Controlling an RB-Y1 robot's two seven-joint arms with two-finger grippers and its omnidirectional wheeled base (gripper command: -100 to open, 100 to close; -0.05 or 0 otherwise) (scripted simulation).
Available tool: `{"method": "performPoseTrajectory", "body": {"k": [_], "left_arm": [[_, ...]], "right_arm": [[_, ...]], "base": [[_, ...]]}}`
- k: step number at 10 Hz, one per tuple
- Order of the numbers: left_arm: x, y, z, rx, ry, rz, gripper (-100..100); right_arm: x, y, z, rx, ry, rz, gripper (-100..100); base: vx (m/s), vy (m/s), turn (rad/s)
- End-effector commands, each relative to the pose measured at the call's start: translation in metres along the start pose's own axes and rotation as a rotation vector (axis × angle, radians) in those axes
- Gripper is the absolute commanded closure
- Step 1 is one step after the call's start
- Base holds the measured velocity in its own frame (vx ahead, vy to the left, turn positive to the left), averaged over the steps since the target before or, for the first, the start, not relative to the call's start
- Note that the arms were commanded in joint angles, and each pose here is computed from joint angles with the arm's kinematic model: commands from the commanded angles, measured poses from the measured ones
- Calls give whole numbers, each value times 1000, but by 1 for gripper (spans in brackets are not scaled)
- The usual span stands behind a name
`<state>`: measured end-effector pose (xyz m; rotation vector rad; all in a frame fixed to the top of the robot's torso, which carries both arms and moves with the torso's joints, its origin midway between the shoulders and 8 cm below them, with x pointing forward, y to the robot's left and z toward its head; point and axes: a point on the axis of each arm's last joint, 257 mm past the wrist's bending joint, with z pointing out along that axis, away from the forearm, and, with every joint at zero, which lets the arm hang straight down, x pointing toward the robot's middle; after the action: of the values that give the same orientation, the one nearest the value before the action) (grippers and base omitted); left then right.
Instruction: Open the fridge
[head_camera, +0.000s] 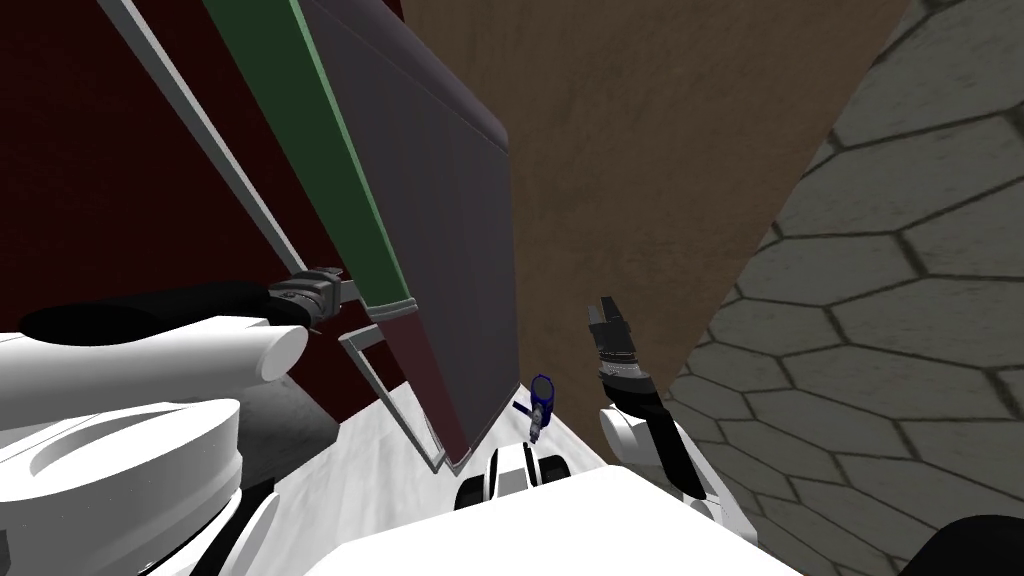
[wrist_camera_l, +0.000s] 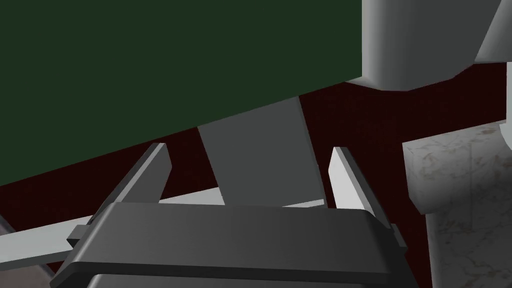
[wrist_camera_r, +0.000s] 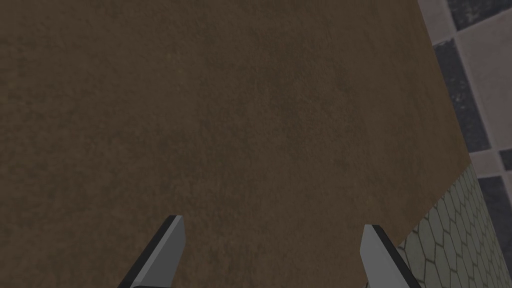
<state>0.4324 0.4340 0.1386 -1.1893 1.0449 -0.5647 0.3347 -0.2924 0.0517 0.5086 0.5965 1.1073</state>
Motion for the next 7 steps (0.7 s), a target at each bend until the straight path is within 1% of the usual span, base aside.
{"method": "performPoseTrajectory", "body": {"k": [1, 2, 3, 4, 5, 6, 7], "left_arm": [[5, 5, 3, -2, 7, -5, 100], [2, 3, 2, -6, 2, -3, 100], [10, -2, 0, 9, 29, -7, 100], [10, -2, 0, 9, 29, -7, 100], [19, -7, -3, 21, 57, -9, 100], [19, -7, -3, 21, 57, -9, 100], [27, -12, -6, 33, 85, -10, 100]], "right_arm": [[0, 0, 0, 0, 0, 0, 0], [0, 0, 0, 0, 0, 0, 0], [0, 0, 0, 0, 0, 0, 0], [0, 0, 0, 0, 0, 0, 0], [0, 0, 0, 0, 0, 0, 0], [0, 0, 0, 0, 0, 0, 0], [0, 0, 0, 0, 0, 0, 0]], "base": [[-45, -7, 41], [-26, -2, 7], [-43, 169, -33], [-88, 214, -52], [-87, 230, -63], [-99, 223, -27], [-115, 251, -46]]}}
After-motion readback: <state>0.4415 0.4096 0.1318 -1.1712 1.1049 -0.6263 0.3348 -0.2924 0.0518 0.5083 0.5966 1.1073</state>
